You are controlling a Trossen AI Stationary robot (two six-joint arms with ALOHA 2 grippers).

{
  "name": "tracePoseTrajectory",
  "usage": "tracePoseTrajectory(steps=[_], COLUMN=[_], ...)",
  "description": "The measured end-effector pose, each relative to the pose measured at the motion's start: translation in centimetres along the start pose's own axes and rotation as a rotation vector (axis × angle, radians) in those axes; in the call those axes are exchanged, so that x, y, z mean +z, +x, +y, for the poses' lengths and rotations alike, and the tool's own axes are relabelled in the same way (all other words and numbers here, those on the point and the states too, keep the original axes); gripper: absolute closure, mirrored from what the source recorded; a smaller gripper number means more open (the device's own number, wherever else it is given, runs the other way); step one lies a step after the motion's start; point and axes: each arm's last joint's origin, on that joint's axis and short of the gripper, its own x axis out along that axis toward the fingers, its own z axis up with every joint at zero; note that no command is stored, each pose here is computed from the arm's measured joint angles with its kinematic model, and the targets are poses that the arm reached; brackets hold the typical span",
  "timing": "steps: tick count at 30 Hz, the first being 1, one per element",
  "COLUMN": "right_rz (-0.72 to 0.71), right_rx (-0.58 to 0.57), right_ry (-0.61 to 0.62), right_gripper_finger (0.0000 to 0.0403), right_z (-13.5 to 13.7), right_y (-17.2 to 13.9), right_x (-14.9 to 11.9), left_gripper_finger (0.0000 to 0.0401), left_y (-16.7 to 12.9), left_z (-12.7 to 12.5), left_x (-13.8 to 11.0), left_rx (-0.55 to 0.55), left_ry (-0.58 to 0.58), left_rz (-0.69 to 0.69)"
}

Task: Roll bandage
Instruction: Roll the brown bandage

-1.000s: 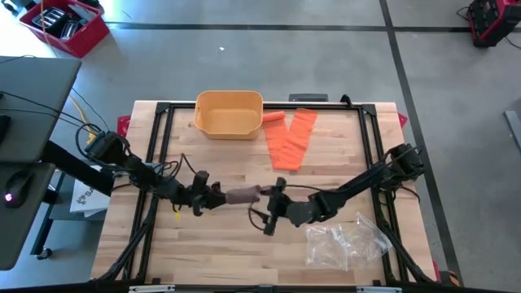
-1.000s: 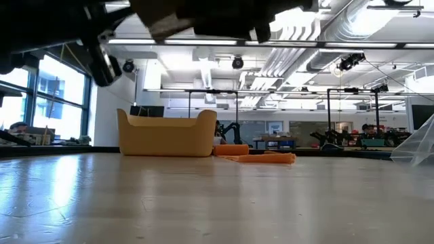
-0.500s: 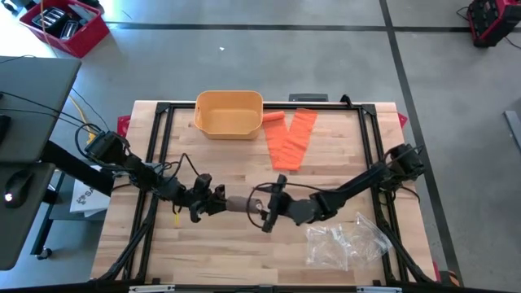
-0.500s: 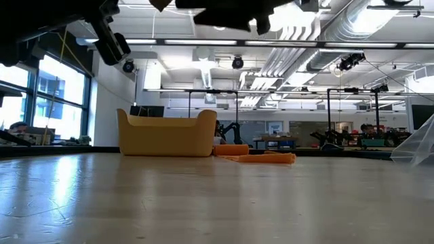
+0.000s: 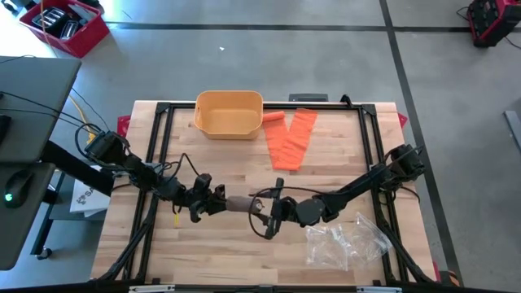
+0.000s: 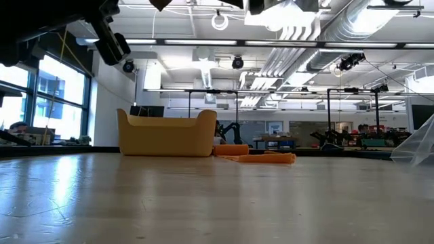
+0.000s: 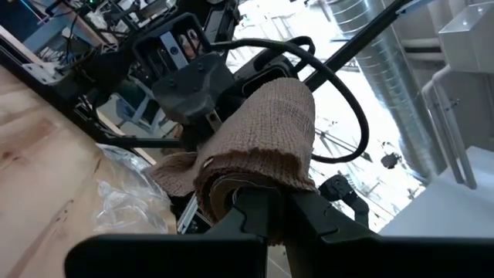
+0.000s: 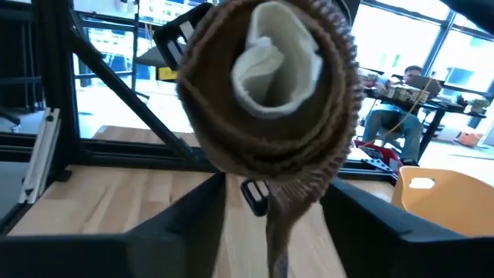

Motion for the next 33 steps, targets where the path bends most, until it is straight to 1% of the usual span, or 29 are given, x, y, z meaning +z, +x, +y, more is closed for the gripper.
tracePoseTrajectory(steps=[2,6,7,11,14,18,21,24,28,31,33], right_rz=[0.001,0.015,0.031,0.106,0.160,0.197,0.214,0.224,0.195,0.150,0.150], right_rx=[-0.005,-0.016,-0.020,-0.033,-0.029,-0.013,0.004,0.024,0.053,0.061,0.053], right_ry=[-0.001,-0.008,-0.012,0.054,0.077,0.104,0.132,0.146,0.179,0.198,0.228], right_gripper_finger=[0.0268,0.0376,0.0389,0.0397,0.0400,0.0402,0.0402,0.0402,0.0402,0.0403,0.0403], right_z=[-0.2,-0.6,-0.7,-1.4,-1.4,-0.5,0.7,2.0,3.1,3.3,3.0], right_y=[0.1,0.4,0.5,0.9,1.1,1.0,0.6,-0.2,-0.9,-1.0,-0.8], right_x=[0.0,-0.2,-0.4,-1.4,-2.3,-3.4,-4.1,-4.5,-4.0,-3.5,-3.5], left_gripper_finger=[0.0391,0.0391,0.0391,0.0391,0.0391,0.0391,0.0391,0.0391,0.0391,0.0391,0.0391], left_y=[0.0,0.0,0.0,0.0,-0.1,-0.3,-0.7,-1.5,-2.2,-2.4,-2.5], left_z=[0.0,0.0,0.0,-0.2,-0.7,-1.2,-1.2,-0.8,-0.1,0.6,1.0], left_x=[0.0,0.0,0.0,0.2,0.4,0.5,0.5,0.5,0.3,0.0,-0.3], left_rx=[0.001,0.003,0.004,-0.008,-0.024,-0.043,-0.034,0.004,0.073,0.159,0.215], left_ry=[0.000,0.000,0.000,-0.005,0.002,0.025,0.035,0.042,0.061,0.115,0.150], left_rz=[-0.001,-0.004,-0.004,-0.010,-0.018,-0.016,-0.017,-0.025,-0.032,-0.017,-0.006])
